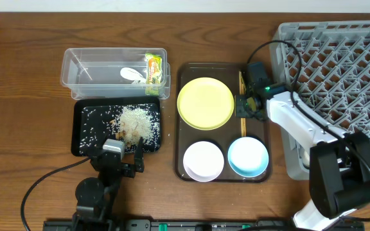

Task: Sort waste into correct bins and load items into the dishwasher rack
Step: 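Grasp the chopsticks on the brown tray with the right gripper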

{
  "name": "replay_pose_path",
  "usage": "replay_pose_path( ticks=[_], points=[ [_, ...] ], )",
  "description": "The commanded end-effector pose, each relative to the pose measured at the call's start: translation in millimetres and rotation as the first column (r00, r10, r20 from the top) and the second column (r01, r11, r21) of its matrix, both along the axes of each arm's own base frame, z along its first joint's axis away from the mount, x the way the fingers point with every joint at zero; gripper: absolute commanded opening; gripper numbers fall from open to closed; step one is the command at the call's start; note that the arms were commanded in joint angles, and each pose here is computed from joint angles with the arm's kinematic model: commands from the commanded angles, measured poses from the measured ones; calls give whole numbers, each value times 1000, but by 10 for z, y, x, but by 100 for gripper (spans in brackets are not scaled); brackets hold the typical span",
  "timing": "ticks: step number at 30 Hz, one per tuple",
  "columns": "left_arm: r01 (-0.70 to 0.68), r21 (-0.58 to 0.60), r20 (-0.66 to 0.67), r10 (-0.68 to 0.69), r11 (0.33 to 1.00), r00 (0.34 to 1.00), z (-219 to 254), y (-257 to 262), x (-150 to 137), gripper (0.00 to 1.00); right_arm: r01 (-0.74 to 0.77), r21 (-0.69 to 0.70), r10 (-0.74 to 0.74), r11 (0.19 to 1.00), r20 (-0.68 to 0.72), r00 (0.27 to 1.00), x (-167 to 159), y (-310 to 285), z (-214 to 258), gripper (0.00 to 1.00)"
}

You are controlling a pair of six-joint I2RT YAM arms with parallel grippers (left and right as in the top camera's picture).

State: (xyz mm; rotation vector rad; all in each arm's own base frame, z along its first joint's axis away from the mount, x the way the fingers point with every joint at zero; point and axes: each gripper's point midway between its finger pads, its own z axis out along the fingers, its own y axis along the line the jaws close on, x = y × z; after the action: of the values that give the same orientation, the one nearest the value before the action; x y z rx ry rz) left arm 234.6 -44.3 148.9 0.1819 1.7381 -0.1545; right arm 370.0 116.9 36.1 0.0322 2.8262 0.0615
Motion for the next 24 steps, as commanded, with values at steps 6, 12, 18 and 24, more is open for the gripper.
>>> replay_pose_path(
  ticks=[6,12,18,24],
  points=[
    [9,10,-22,-9,1000,1000,-120,-8,0,94,22,-34,-22,999,-4,1000,102,-89,-154,15],
    [9,10,-22,-9,1000,1000,-120,-8,0,94,18,-51,-20,999,-51,998,58,-94,-365,14],
    [9,10,-22,-9,1000,1000,-120,-8,0,94,9,-45,-14,999,-110,994,-29,-76,-530,12],
    [9,10,-22,-9,1000,1000,-120,-8,0,94,10,-42,-14,999,-98,995,-24,-78,-432,1]
  ],
)
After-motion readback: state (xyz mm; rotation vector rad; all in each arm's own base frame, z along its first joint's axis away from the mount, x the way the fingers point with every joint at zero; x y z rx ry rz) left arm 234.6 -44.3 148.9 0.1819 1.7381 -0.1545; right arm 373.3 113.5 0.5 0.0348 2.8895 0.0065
